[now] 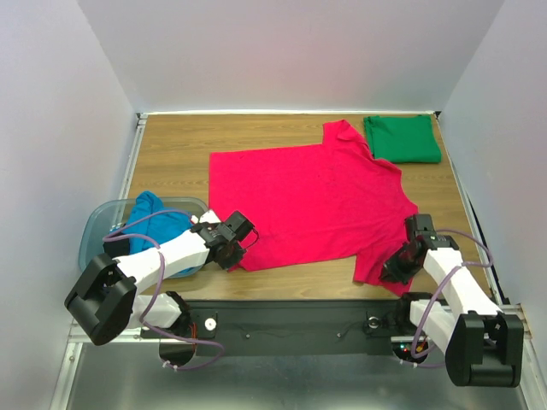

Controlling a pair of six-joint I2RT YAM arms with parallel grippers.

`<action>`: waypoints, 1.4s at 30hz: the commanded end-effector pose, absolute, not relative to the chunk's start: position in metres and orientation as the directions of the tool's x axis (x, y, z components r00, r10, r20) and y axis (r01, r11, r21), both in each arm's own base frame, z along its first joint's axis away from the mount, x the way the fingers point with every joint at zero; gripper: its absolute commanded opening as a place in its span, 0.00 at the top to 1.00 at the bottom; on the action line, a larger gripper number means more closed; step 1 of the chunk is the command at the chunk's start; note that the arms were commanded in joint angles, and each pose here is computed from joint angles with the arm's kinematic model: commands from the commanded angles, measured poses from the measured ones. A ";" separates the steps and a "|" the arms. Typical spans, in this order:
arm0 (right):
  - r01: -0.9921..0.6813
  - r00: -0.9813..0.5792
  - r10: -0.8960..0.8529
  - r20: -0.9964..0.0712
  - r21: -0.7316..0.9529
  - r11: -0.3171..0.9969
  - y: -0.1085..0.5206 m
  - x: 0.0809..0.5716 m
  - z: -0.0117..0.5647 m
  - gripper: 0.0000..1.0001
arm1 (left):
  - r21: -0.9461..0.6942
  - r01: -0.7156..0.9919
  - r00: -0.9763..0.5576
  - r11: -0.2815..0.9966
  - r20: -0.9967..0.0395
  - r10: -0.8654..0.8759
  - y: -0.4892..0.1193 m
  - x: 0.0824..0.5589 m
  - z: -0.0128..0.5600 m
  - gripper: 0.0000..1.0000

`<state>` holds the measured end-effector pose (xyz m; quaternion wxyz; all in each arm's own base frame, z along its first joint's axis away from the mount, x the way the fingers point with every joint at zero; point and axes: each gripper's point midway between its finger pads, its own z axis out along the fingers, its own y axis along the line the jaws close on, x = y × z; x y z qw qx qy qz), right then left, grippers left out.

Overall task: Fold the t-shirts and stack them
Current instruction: Flatten the tshirt out, then fold the tshirt

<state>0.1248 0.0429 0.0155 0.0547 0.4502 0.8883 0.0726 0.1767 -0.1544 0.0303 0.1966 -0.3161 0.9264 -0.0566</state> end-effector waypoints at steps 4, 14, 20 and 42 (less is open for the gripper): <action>0.723 -0.581 0.768 -0.269 0.263 0.639 0.019 0.181 0.061 1.00 | -0.226 -0.556 -0.724 0.800 -0.340 -0.600 -0.154 0.179 0.037 1.00; 0.652 -0.565 0.721 -0.402 0.318 0.688 0.009 0.232 0.113 1.00 | -0.246 -0.534 -0.720 0.809 -0.370 -0.588 -0.157 0.199 0.052 1.00; 0.594 -0.546 0.704 -0.454 0.383 0.707 0.011 0.276 0.139 1.00 | -0.249 -0.517 -0.719 0.819 -0.392 -0.574 -0.155 0.222 0.062 1.00; 0.463 -0.444 0.702 -0.557 0.528 0.712 0.014 0.411 0.192 0.99 | -0.245 -0.470 -0.717 0.848 -0.454 -0.529 -0.151 0.322 0.080 1.00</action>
